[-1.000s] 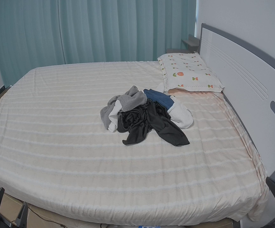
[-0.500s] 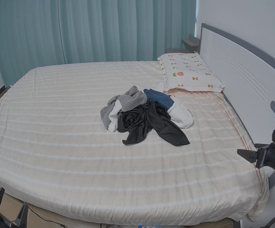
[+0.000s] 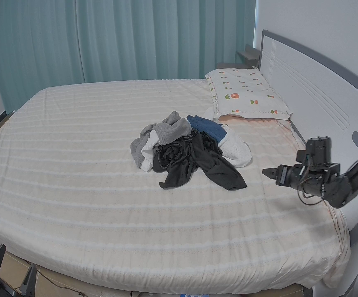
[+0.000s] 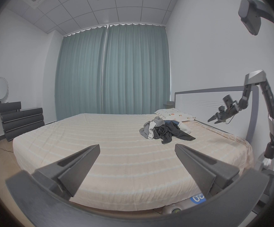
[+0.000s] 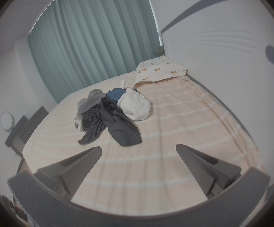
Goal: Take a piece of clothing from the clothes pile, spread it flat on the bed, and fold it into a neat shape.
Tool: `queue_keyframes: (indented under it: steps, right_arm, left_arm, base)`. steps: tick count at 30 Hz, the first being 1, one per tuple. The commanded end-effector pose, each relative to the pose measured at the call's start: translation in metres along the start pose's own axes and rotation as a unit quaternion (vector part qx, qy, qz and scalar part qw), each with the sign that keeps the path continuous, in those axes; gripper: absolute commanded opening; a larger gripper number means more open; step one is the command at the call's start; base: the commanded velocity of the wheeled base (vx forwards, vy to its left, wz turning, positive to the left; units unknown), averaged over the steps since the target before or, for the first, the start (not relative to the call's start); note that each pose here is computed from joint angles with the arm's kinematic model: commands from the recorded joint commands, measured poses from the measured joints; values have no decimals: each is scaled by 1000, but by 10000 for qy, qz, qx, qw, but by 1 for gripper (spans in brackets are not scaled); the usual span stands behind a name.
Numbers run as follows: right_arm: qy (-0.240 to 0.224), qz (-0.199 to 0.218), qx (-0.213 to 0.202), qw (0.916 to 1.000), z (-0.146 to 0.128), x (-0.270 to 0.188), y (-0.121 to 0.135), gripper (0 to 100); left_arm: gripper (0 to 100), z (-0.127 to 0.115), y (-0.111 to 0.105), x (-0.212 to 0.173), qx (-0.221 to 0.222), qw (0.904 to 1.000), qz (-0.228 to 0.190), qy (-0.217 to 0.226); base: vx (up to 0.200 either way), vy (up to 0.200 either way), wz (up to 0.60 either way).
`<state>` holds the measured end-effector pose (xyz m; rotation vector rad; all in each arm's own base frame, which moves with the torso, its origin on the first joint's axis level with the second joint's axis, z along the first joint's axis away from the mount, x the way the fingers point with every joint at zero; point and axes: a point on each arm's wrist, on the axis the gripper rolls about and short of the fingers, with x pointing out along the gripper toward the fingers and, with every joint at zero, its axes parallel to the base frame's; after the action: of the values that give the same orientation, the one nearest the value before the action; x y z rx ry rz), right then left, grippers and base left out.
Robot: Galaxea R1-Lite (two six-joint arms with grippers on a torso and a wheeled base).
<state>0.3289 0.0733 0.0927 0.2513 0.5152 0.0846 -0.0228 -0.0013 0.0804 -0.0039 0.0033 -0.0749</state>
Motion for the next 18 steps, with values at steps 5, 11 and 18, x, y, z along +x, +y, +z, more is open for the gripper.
queue_keyframes:
  steps: [5,11,18]
  right_arm:
    - [29,-200,865,9960,-43,126,13,100]
    - [244,-201,1333,9906,-56,147,21,100]
    - [283,-151,1573,9870,-56,164,32,100]
  left_arm:
    - [100,-5,0,1,-7,10000,-1,53]
    - [100,-5,0,1,-7,10000,-1,53]
    - [100,-5,0,1,-15,10000,-1,53]
  base:
    - [0,0,0]
    - [0,0,0]
    - [0,0,0]
